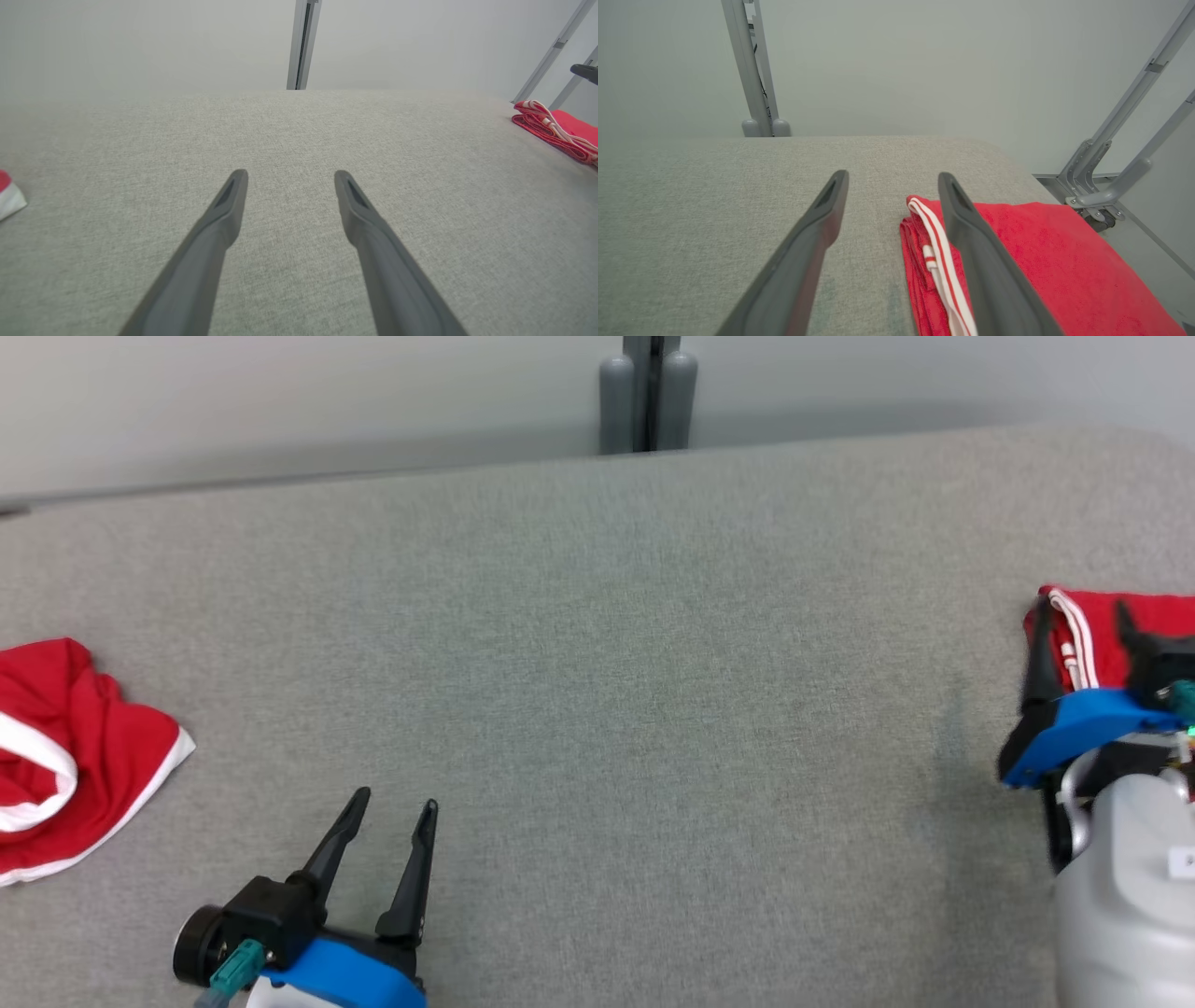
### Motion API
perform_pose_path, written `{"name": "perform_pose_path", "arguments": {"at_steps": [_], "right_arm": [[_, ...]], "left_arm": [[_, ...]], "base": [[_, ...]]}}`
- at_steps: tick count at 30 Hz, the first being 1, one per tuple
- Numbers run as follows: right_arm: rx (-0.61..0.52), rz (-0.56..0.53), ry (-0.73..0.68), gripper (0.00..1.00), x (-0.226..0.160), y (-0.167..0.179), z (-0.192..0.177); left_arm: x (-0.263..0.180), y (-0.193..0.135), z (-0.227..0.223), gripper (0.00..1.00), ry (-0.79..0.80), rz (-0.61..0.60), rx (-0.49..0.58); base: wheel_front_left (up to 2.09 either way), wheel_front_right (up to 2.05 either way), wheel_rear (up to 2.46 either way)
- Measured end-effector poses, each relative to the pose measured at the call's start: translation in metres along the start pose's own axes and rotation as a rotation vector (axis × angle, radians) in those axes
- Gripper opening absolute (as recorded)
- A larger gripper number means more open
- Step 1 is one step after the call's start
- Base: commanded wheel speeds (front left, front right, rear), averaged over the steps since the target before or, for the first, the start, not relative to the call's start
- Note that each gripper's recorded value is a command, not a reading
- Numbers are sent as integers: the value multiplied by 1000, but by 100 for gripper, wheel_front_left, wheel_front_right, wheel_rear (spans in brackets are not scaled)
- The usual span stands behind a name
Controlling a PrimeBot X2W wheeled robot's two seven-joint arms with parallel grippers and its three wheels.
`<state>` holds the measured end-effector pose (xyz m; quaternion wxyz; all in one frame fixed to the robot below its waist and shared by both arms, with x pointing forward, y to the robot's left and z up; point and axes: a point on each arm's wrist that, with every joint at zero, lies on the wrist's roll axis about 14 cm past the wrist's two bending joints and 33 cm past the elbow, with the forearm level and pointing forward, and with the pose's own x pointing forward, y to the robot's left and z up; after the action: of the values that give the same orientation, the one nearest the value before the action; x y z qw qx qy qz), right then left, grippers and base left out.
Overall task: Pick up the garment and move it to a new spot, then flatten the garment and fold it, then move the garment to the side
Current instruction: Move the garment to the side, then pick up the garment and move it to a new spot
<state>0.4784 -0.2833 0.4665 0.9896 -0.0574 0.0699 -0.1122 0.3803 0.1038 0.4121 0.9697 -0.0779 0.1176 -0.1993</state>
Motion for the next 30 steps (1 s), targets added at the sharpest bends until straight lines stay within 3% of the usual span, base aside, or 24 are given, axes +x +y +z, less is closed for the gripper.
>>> {"name": "perform_pose_path", "arguments": {"at_steps": [5,12,19,30], "right_arm": [[116,95,-31,100,-26,32,5],[184,221,22,100,-75,68,-20],[240,278,5,100,-102,84,-20],[234,327,6,100,-119,97,-23]], "left_arm": [[-20,18,11,100,-42,102,-3],[-47,36,17,100,-79,210,-5],[-59,33,16,100,-97,244,-24],[-66,23,9,100,-95,253,-48]], "base": [[0,0,0],[0,0,0],[0,0,0],[0,0,0]]}}
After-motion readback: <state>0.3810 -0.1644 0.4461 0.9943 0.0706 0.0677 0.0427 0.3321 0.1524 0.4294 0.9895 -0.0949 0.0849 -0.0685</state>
